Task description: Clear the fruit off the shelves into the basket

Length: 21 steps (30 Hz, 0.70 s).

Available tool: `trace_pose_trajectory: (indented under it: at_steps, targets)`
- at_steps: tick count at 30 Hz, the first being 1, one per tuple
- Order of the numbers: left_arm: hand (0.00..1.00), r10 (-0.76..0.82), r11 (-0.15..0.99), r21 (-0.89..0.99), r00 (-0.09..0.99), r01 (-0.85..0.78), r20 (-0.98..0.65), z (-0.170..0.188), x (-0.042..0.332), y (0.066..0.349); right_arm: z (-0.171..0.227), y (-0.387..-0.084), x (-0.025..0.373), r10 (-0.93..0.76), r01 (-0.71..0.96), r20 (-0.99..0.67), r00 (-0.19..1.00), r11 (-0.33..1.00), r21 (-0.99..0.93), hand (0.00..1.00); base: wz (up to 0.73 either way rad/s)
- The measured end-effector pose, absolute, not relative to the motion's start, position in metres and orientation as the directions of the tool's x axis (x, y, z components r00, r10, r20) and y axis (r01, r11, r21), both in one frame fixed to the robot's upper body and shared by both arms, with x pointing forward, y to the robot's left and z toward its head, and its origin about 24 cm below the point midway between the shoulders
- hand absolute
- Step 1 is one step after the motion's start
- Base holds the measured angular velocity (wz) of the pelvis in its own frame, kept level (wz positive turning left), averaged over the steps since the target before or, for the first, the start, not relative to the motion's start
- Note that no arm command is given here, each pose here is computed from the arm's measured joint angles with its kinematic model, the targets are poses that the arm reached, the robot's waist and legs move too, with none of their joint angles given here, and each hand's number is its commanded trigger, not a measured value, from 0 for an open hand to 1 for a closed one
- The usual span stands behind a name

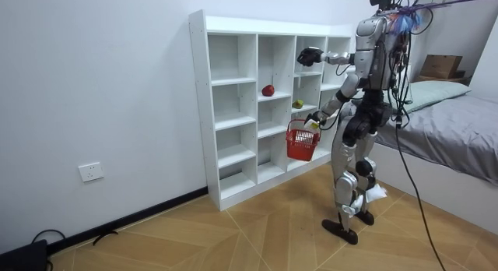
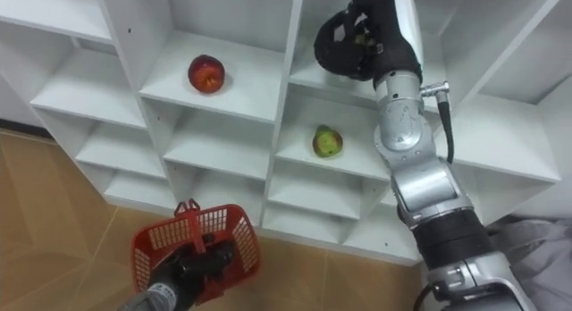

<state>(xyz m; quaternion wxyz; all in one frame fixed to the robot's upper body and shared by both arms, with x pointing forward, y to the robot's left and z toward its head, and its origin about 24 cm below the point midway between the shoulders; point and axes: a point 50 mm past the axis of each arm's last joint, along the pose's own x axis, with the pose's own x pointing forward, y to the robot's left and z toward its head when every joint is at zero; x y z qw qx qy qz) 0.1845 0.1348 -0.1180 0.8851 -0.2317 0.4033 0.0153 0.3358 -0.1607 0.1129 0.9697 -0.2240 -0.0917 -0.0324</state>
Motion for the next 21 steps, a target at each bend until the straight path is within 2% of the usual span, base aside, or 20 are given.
trace_pose_trajectory:
  at_steps: [4,9,21]
  targets:
    - [1.0,-0.158,0.878,-0.417,0.678,-0.237,-0.718,-0.116,0.186,0.133,0.104,-0.148,0.327,0.029,0.031,0.157,0.987,0.931,-0.363,1.0,0.0]
    - [1.0,-0.176,0.873,-0.439,0.701,-0.214,-0.691,-0.109,0.193,0.125,0.066,-0.14,0.309,0.046,-0.036,0.026,0.999,0.955,-0.293,1.0,-0.07]
    - [1.0,-0.166,0.86,-0.446,0.692,-0.247,-0.703,-0.109,0.192,0.121,0.035,-0.12,0.287,0.091,-0.108,-0.077,0.993,0.96,-0.259,1.0,0.0]
